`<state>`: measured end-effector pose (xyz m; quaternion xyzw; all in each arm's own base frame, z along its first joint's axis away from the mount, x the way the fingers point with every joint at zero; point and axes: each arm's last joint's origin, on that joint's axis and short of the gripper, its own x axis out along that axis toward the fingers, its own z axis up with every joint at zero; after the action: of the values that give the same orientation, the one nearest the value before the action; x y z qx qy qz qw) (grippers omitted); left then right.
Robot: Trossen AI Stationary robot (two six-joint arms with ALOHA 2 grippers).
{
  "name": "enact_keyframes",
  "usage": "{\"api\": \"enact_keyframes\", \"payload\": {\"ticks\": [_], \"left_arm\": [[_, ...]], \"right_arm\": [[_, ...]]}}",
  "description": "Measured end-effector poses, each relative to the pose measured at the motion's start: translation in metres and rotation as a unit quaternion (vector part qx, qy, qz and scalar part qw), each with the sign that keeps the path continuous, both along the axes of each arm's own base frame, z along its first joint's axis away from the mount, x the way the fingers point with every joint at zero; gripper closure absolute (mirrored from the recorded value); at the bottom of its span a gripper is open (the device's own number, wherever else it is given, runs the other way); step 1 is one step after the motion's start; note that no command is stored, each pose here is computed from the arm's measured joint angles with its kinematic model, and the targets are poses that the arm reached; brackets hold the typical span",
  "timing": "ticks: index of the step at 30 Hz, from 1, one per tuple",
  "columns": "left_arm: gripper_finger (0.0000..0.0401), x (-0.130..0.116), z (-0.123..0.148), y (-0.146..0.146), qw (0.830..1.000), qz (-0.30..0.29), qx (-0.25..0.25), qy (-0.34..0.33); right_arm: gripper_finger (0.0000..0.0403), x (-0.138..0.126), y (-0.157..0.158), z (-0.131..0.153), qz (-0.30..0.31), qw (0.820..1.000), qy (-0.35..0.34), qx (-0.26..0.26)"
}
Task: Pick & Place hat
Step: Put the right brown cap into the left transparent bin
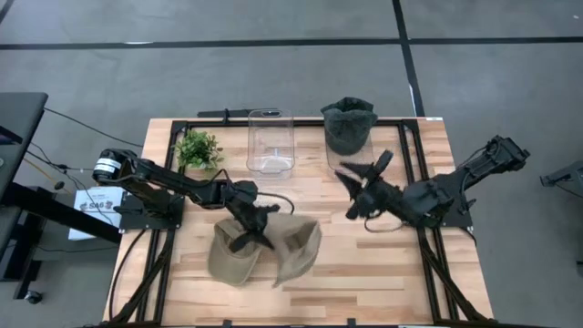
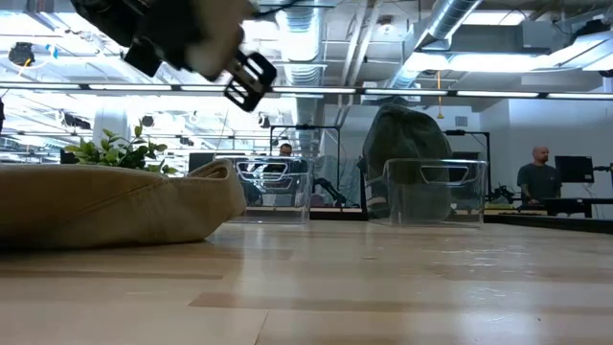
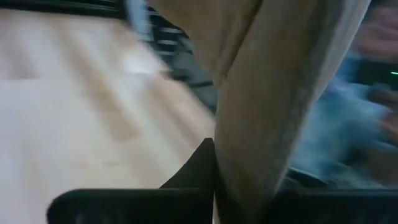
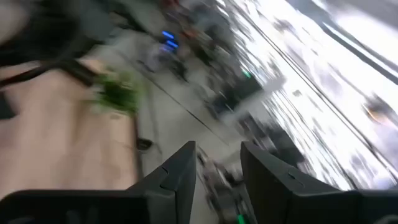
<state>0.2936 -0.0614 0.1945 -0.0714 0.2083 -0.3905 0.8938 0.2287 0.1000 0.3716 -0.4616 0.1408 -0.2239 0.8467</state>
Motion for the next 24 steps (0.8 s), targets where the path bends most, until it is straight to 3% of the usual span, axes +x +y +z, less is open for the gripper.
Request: {"api": "enact_keyframes", "payload": {"ticks": [4,8,12,19,24], "left_arm": [[0.0386,-0.007,-0.005,-0.008,0.997,-0.068,-0.026,0.018],[0.0385,-0.009,-0.005,-0.013,0.996,-0.078,-0.036,0.029],[0.0385,-0.009,-0.005,-0.014,0.996,-0.08,-0.037,0.03],[0.0384,-0.009,-0.005,-0.014,0.996,-0.08,-0.036,0.028],[0.0384,-0.009,-0.004,-0.014,0.996,-0.08,-0.036,0.026]], "right_arm": [[0.0291,-0.003,0.014,-0.011,0.12,0.991,0.058,-0.02],[0.03,-0.007,0.027,-0.017,0.235,0.968,0.089,-0.016],[0.0304,-0.01,0.036,-0.018,0.31,0.946,0.092,0.008],[0.0304,-0.002,0.043,-0.025,0.346,0.932,0.097,0.052],[0.0304,0.015,0.048,-0.041,0.343,0.93,0.124,0.035]]}}
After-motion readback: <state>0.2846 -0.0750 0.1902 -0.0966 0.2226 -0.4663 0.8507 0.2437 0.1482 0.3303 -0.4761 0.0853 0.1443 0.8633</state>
